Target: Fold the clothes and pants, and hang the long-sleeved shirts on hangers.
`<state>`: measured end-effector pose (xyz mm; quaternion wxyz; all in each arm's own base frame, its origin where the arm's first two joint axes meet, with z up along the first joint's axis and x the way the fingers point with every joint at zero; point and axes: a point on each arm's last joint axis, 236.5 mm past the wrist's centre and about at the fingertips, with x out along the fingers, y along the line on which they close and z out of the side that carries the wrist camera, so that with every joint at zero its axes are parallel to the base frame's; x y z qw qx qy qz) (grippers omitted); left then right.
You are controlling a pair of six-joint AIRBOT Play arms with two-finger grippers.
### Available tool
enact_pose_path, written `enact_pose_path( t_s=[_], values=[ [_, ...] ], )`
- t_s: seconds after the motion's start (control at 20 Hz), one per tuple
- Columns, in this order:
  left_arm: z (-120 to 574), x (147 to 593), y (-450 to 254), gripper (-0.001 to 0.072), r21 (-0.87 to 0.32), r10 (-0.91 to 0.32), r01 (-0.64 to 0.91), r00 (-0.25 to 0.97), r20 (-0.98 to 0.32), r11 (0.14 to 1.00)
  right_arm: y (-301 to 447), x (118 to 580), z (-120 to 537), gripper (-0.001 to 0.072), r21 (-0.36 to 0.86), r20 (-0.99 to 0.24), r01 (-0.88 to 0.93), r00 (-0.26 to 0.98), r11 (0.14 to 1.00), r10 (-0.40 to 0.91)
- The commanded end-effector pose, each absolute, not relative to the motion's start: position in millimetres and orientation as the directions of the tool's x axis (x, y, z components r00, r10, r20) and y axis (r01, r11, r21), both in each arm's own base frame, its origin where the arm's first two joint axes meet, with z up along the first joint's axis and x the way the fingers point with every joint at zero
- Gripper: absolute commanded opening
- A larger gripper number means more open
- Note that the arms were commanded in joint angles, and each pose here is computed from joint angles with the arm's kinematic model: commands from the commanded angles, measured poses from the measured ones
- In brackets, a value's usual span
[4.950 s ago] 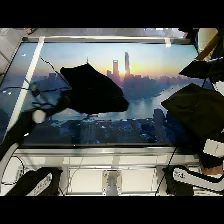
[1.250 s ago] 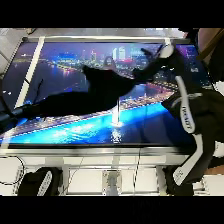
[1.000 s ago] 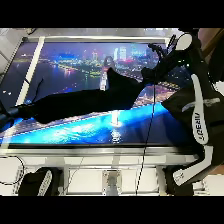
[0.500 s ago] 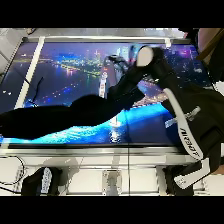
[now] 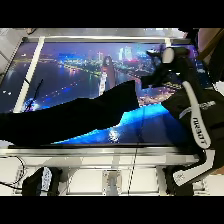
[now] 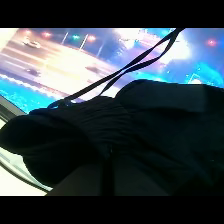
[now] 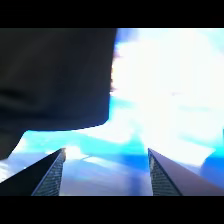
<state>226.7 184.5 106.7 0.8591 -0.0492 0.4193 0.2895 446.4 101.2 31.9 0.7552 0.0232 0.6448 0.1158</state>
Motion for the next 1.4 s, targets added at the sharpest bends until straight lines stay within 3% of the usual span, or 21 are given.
enact_pose_path(
  t_s=[0.0, 0.1, 0.5, 0.75, 0.8, 0.85, 1.1, 1.25, 1.35],
  values=[
    [106.1, 227.4, 184.6, 0.0015, 0.155, 0.453, -0.538, 0.482, -0.75, 0.829, 88.5, 453.2, 2.1, 0.0548, 0.573, -0.817, 0.11, 0.151, 0.812, 0.556],
    [105.7, 227.1, 184.6, 0.0015, 0.156, 0.453, -0.538, 0.481, -0.751, 0.828, 90.0, 456.6, -23.2, 0.0558, 0.659, -0.752, 0.185, 0.18, 0.729, 0.634],
    [103.7, 225.1, 183.3, 0.0015, 0.155, 0.448, -0.538, 0.472, -0.759, 0.829, 145.2, 426.2, -99.0, 0.0559, 0.648, -0.752, 0.16, -0.018, 0.744, 0.659],
    [103.4, 224.8, 183.2, 0.0016, 0.154, 0.447, -0.538, 0.471, -0.76, 0.829, 174.9, 442.0, -113.3, 0.0542, 0.637, -0.77, 0.116, 0.044, 0.762, 0.637],
    [103.4, 224.8, 183.2, 0.0016, 0.155, 0.447, -0.538, 0.471, -0.76, 0.829, 179.5, 444.1, -112.0, 0.0394, 0.643, -0.765, 0.114, 0.053, 0.757, 0.642],
    [103.6, 224.8, 183.2, 0.0016, 0.154, 0.447, -0.538, 0.471, -0.76, 0.829, 183.1, 443.6, -106.9, 0.0024, 0.651, -0.759, 0.103, 0.044, 0.752, 0.65],
    [116.7, 233.8, 188.3, 0.0015, 0.114, 0.47, -0.581, 0.512, -0.719, 0.806, 145.0, 438.8, -27.6, 0.0006, 0.589, -0.806, -0.051, 0.044, 0.807, 0.591],
    [140.0, 252.2, 188.8, 0.0015, 0.068, 0.476, -0.577, 0.596, -0.646, 0.814, 94.3, 413.8, 56.5, 0.0006, 0.513, -0.842, -0.115, 0.126, 0.85, 0.525],
    [154.3, 261.4, 187.8, 0.0015, 0.038, 0.475, -0.573, 0.639, -0.605, 0.819, 66.2, 396.3, 117.1, 0.0006, 0.481, -0.829, -0.13, 0.255, 0.867, 0.498]
  ],
)
